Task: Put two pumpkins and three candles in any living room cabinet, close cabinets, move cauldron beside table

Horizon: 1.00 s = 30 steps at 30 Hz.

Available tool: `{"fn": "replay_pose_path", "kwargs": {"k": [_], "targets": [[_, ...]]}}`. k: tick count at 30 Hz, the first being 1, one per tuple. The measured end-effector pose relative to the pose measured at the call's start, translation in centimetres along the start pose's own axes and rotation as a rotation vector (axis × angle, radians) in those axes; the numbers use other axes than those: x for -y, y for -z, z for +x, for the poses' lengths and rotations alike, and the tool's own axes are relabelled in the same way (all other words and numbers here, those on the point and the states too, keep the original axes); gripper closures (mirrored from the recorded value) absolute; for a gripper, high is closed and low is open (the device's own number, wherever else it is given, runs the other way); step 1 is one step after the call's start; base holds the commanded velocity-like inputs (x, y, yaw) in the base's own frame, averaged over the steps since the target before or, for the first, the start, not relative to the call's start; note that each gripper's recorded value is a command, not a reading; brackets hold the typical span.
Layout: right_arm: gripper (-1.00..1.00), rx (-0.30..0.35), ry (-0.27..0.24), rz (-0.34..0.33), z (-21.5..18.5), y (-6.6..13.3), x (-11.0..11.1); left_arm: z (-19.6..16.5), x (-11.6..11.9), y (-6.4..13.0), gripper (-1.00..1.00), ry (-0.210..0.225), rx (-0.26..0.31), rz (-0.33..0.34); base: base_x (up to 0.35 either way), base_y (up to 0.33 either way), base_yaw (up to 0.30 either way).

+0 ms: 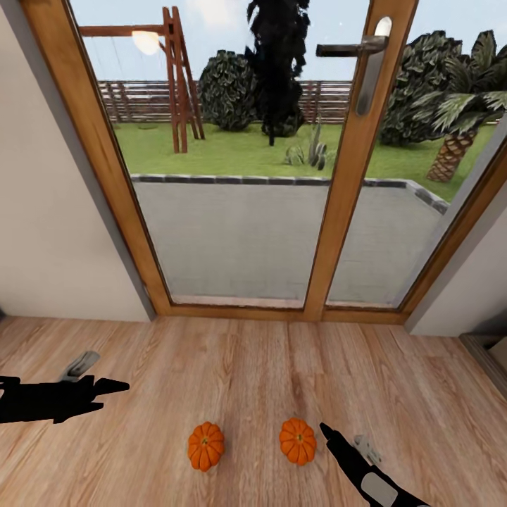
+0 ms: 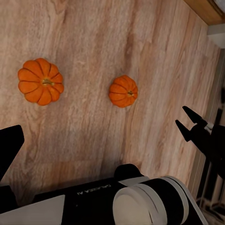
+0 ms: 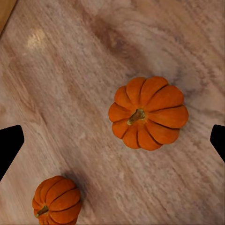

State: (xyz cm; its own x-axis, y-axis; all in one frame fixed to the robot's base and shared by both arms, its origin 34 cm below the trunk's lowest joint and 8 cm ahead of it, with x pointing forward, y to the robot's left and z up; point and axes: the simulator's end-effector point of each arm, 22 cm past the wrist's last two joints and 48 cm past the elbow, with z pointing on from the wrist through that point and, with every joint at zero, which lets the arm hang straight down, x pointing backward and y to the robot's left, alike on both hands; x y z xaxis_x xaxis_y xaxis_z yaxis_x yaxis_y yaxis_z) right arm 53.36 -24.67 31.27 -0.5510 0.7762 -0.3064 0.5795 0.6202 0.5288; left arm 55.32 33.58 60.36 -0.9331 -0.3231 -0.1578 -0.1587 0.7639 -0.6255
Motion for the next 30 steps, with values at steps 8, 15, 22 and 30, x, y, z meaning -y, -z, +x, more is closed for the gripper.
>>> {"fn": "replay_pose_path", "kwargs": {"k": [8, 15, 22, 30], "targets": [[-1.00, 0.018, 0.007, -0.001, 0.3, -1.1, 1.1, 0.6, -1.1, -1.2, -1.00, 0.000, 0.001, 0.000, 0.000, 0.000, 0.000], [-1.00, 0.019, 0.008, -0.001, 0.5, -1.4, 1.3, 0.7, -1.4, -1.4, -1.00, 0.000, 0.002, -0.001, 0.000, 0.000, 0.000], [-1.00, 0.019, 0.008, -0.001, 1.2, -2.4, 2.3, 1.1, -2.6, -2.3, -1.00, -0.001, 0.004, -0.005, 0.000, 0.000, 0.000], [-1.00, 0.019, 0.008, -0.001, 1.9, -3.6, 3.5, 1.0, -4.9, -2.0, -1.00, -0.016, 0.011, -0.046, 0.000, 0.000, 0.000]]}}
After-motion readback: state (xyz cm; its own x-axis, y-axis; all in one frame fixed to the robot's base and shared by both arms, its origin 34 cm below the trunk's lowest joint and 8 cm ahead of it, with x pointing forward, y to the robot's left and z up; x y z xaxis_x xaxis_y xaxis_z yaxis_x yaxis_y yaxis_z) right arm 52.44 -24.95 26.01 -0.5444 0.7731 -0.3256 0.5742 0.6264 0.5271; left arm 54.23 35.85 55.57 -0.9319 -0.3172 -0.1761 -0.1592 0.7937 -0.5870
